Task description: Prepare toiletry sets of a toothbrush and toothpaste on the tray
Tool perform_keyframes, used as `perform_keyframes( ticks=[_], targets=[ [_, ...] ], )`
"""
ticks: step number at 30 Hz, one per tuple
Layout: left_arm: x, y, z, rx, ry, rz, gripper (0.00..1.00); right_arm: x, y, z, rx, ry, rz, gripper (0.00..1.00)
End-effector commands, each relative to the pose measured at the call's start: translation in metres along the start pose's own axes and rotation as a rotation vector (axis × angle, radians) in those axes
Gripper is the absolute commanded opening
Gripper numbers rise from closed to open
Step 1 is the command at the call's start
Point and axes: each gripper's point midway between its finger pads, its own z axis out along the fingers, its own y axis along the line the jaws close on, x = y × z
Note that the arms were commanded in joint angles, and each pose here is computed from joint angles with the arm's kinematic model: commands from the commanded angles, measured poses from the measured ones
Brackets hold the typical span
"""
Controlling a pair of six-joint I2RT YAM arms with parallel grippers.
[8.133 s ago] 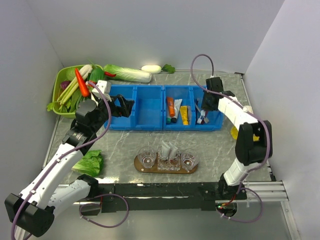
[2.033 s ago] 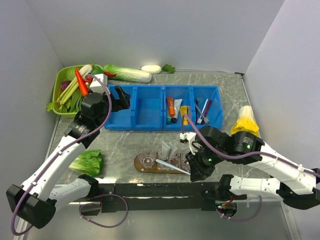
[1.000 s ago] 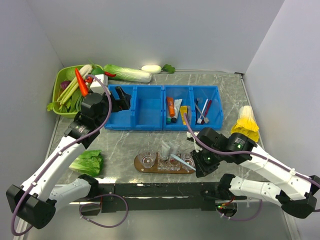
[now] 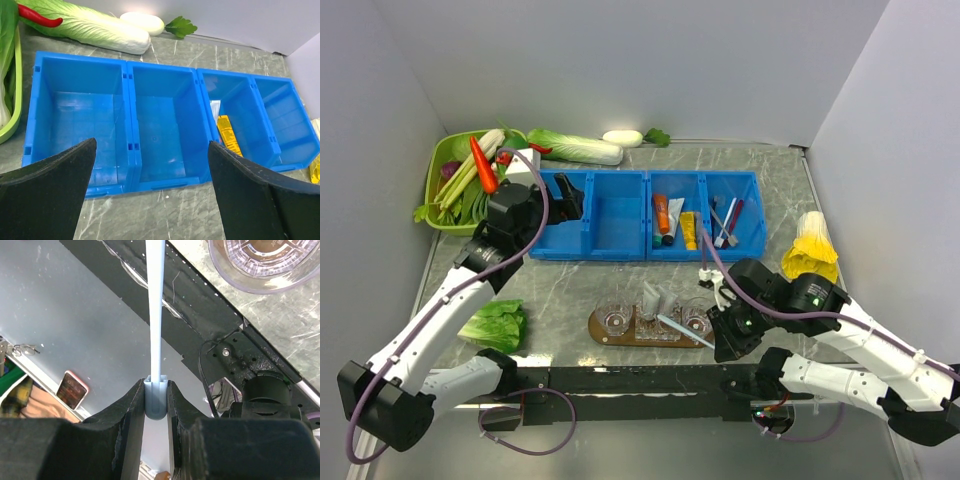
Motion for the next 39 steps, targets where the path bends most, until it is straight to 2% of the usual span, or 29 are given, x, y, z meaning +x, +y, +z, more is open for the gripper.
perform_keyframes(
  ticks=[1, 20, 39],
  targets=[
    [-0.002, -0.002, 0.003, 0.016, -0.01, 0.004, 0.97, 0.059, -0.019, -0.013, 0.08, 0.231, 0.059, 0.0],
    [0.002, -0.003, 0.007, 0.02, 0.007, 0.0, 0.97, 0.064, -0.029, -0.008, 0.118, 0.254, 0.049, 0.0],
    [0.001, -0.01, 0.002, 0.064, 0.012, -0.021, 0.97, 0.046, -0.028, -0.009, 0.167, 0.268, 0.053, 0.0]
  ],
)
